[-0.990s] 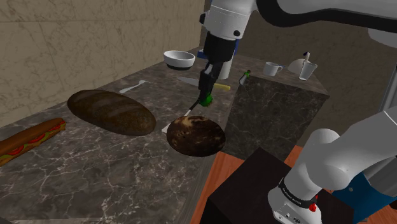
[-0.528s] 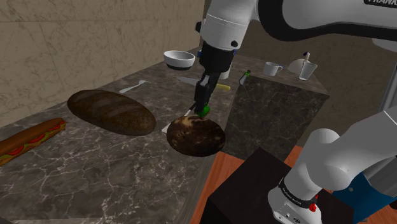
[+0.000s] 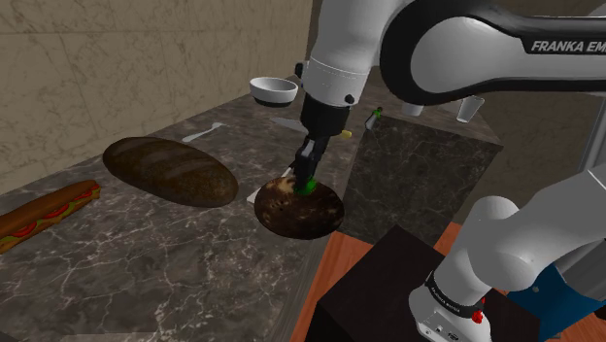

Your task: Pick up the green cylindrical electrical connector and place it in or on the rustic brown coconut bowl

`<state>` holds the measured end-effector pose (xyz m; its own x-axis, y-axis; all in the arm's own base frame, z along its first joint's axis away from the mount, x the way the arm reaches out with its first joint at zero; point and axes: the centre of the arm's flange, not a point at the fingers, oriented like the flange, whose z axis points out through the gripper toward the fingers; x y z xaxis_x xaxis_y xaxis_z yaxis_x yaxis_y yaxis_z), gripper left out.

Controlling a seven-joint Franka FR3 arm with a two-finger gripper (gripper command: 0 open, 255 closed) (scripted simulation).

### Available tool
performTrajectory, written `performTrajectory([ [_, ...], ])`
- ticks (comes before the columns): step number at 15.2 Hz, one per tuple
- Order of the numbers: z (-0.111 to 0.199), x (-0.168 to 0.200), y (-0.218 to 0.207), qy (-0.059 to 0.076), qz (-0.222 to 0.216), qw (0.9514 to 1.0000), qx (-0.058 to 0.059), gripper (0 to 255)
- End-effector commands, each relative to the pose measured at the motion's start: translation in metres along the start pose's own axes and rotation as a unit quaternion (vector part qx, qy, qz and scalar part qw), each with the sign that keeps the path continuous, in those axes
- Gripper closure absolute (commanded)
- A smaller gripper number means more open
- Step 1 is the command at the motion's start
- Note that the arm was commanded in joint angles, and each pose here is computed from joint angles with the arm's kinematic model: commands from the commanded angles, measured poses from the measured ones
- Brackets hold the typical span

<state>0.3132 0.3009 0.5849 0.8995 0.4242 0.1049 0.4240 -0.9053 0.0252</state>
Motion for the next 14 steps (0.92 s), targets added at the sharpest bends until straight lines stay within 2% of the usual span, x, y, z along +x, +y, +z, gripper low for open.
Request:
performTrajectory([
  [1, 0.011, -0.002, 0.0, 0.0, 0.0, 1.0, 0.0, 255],
  [4, 0.027, -0.004, 0.0, 0.0, 0.0, 1.0, 0.0, 255],
  [11, 0.027, -0.004, 0.0, 0.0, 0.0, 1.0, 0.0, 255],
  [12, 0.027, -0.004, 0.0, 0.0, 0.0, 1.0, 0.0, 0],
  [14, 0.027, -0.004, 0.0, 0.0, 0.0, 1.0, 0.0, 0],
])
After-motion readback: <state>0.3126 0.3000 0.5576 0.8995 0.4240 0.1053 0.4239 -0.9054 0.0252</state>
